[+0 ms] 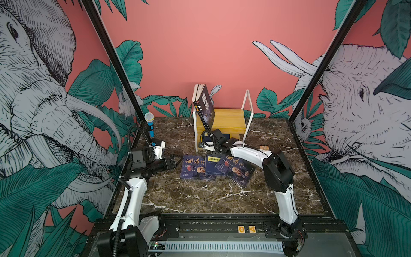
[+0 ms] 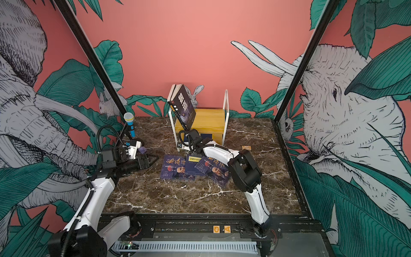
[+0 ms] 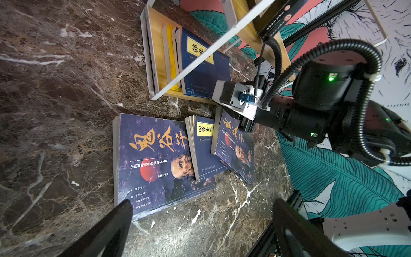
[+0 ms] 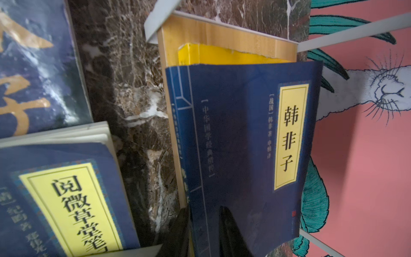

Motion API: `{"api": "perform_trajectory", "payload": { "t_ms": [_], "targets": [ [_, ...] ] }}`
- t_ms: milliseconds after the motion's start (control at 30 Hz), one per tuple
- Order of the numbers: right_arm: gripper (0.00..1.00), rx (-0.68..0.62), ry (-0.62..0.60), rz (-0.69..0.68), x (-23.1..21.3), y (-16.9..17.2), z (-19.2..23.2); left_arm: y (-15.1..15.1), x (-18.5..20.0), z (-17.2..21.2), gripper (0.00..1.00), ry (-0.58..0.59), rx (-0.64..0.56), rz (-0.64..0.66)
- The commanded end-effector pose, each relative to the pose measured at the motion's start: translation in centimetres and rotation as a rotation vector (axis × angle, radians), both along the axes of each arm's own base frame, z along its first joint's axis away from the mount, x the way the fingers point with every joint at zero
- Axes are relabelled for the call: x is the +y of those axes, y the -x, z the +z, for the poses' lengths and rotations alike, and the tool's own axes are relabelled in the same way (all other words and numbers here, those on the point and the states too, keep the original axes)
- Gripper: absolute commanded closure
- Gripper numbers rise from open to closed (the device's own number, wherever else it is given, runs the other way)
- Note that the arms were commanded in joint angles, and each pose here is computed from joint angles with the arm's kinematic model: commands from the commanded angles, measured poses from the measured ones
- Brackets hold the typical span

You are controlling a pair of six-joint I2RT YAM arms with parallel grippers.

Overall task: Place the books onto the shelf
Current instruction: 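Push the blue book down and deeper into the lower shelf with the right gripper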

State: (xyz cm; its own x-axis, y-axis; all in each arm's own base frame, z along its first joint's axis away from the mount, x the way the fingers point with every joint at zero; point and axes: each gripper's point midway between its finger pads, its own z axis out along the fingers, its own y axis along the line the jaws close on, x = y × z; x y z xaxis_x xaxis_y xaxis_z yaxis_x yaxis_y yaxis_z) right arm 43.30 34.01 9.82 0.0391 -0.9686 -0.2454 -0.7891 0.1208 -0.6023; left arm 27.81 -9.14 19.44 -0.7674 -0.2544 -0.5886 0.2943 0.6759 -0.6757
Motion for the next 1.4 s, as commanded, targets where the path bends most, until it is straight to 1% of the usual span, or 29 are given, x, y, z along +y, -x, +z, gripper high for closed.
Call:
{"api": "perform_trajectory", "payload": {
  "t_ms": [0, 233, 400, 533, 600, 733, 967, 1367],
  "targets": [
    [0.74, 0.003, -0.017, -0.023, -0.1, -0.5, -0.2, 0.1, -0.3, 1.5, 0.01, 0.0, -0.042, -0.017],
    [0.67, 0.021, -0.041, -0.036, 0.6, -0.6, -0.1, 0.1, -0.2, 1.4, 0.01, 0.001, -0.041, -0.017],
    [0.53, 0.064, -0.082, -0.005, 2.3, 0.4, -0.2, 0.1, -0.3, 1.4, 0.01, -0.002, -0.047, -0.02],
    [0.5, 0.082, -0.134, 0.013, 4.0, 0.9, 0.3, 0.1, -0.2, 1.3, 0.01, 0.002, -0.044, -0.018],
    [0.5, 0.092, -0.163, 0.003, 4.8, 0.9, 0.4, 0.1, -0.3, 1.4, 0.01, 0.0, -0.05, -0.019],
    [0.5, 0.094, -0.15, 0.019, 6.0, 1.2, -0.3, 0.0, -0.2, 1.5, 0.01, 0.002, -0.043, -0.015],
    [0.51, 0.035, -0.126, 0.006, 6.7, 0.3, -0.7, 0.1, -0.2, 1.4, 0.01, 0.002, -0.041, -0.014],
    [0.63, -0.048, -0.155, -0.062, 6.8, -1.6, 0.1, 0.1, -0.1, 1.5, 0.01, 0.0, -0.05, -0.012]
  ]
}}
